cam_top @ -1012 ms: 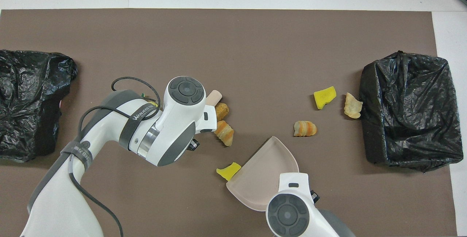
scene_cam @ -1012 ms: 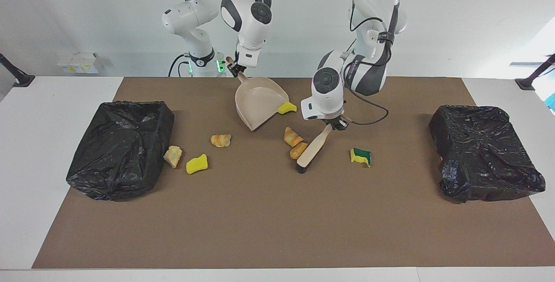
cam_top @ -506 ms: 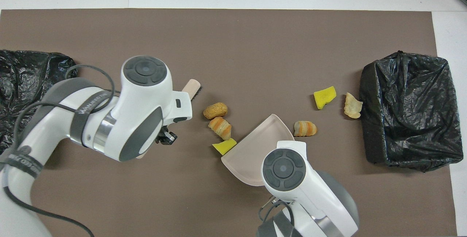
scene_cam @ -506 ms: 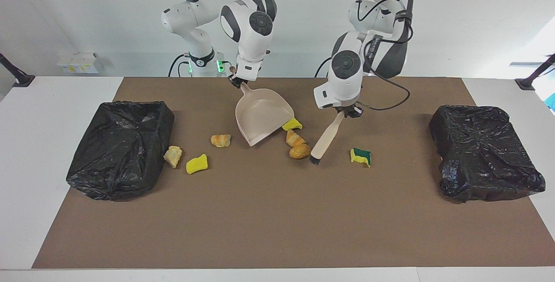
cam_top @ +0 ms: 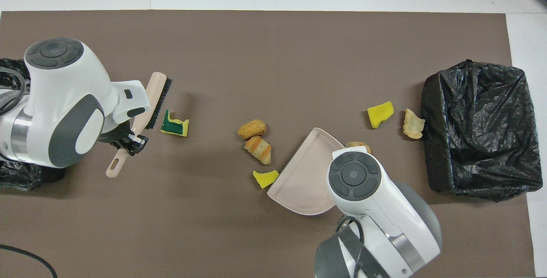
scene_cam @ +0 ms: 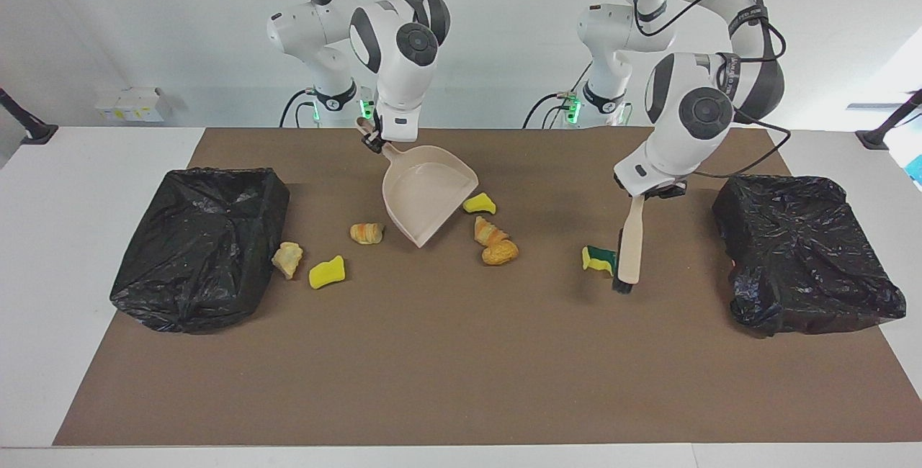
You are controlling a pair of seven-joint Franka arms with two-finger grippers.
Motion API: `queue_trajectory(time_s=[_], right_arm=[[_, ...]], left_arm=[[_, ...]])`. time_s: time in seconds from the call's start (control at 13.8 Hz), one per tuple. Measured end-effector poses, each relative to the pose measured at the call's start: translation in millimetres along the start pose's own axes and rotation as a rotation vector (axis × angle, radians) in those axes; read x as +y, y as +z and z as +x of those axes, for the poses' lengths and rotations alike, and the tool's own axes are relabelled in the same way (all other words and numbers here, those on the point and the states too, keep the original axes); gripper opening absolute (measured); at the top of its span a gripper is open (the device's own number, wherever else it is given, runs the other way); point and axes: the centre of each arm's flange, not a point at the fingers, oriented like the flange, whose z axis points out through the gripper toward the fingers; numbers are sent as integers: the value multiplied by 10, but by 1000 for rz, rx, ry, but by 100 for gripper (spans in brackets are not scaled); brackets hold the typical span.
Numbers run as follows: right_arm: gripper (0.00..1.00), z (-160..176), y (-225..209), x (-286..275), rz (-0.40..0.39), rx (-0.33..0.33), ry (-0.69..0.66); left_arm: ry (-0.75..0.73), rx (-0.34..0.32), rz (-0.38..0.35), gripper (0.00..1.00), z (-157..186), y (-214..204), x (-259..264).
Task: Sweep and dump trash in bin
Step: 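Sweep bread and sponge pieces toward the dustpan with the left gripper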
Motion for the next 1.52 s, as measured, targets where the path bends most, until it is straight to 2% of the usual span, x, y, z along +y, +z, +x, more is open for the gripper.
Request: queue_trajectory(time_s=[0.29, 0.58, 0.8, 1.01, 1.23, 1.52], right_arm=[[31, 30, 112, -2, -7, 16, -27], [31, 64, 242, -32, -18, 22, -39], [31, 123, 343, -82, -37, 24, -60], [31, 153, 399, -115, -40, 23, -69], [31, 179, 429, -116, -43, 29, -72], [31, 187, 455, -120, -44, 30, -74]], left_arm=[[-62, -37, -46, 26, -72, 491, -220], [-87, -44, -81, 26, -181, 935, -127], [-96, -28, -99, 26, -247, 1053, 16], [-54, -2, -102, 26, -196, 1100, 535], [5, -12, -109, 26, -205, 1162, 1125], [33, -15, -158, 26, -301, 1196, 1997]])
